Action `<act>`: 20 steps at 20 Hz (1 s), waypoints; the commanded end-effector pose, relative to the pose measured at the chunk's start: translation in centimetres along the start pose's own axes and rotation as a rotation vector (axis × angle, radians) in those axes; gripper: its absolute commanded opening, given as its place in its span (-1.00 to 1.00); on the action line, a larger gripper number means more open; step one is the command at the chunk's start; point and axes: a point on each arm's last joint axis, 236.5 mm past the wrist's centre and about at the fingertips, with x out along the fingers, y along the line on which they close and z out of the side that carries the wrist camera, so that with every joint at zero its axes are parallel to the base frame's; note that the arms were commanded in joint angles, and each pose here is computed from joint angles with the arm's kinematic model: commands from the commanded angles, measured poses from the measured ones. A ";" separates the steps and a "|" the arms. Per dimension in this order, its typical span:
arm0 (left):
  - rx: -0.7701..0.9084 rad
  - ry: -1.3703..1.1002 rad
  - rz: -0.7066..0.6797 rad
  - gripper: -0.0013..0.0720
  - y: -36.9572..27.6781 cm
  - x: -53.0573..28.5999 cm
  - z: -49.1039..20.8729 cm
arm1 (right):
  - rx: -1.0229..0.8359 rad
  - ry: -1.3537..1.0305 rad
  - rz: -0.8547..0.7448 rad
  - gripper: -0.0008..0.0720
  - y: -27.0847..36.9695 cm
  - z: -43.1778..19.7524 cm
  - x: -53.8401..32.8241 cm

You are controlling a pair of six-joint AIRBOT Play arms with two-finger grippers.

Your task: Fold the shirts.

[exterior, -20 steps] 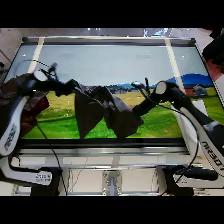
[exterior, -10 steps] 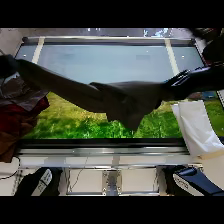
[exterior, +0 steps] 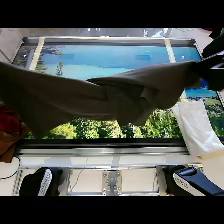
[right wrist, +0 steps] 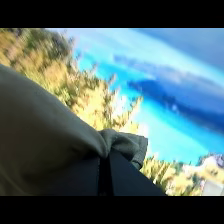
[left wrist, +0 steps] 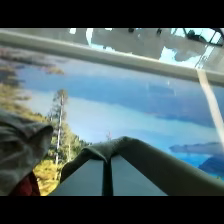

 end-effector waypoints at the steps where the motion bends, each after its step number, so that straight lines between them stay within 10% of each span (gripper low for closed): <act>1: -0.013 0.266 0.022 -0.95 3.0 7.9 -5.3 | 0.096 0.307 0.074 -0.95 -1.6 -5.1 8.5; 9: -0.071 0.611 0.057 -0.83 6.9 32.1 -23.8 | 0.322 0.425 0.079 -0.92 -8.2 -12.6 37.9; 10: -0.108 0.577 0.078 -0.28 7.4 33.7 -24.3 | 0.361 0.323 0.067 -0.69 -9.0 -11.2 40.6; 11: -0.136 0.520 0.080 0.51 7.3 34.9 -23.7 | 0.398 0.218 0.054 -0.05 -9.8 -9.4 42.2; 12: -0.160 0.437 0.080 0.83 7.4 35.7 -21.8 | 0.415 0.108 0.025 0.38 -11.1 -7.1 42.8; 20: -0.073 0.082 0.334 0.82 18.1 20.1 -3.0 | 0.325 0.296 -0.238 0.05 -22.6 -6.0 23.2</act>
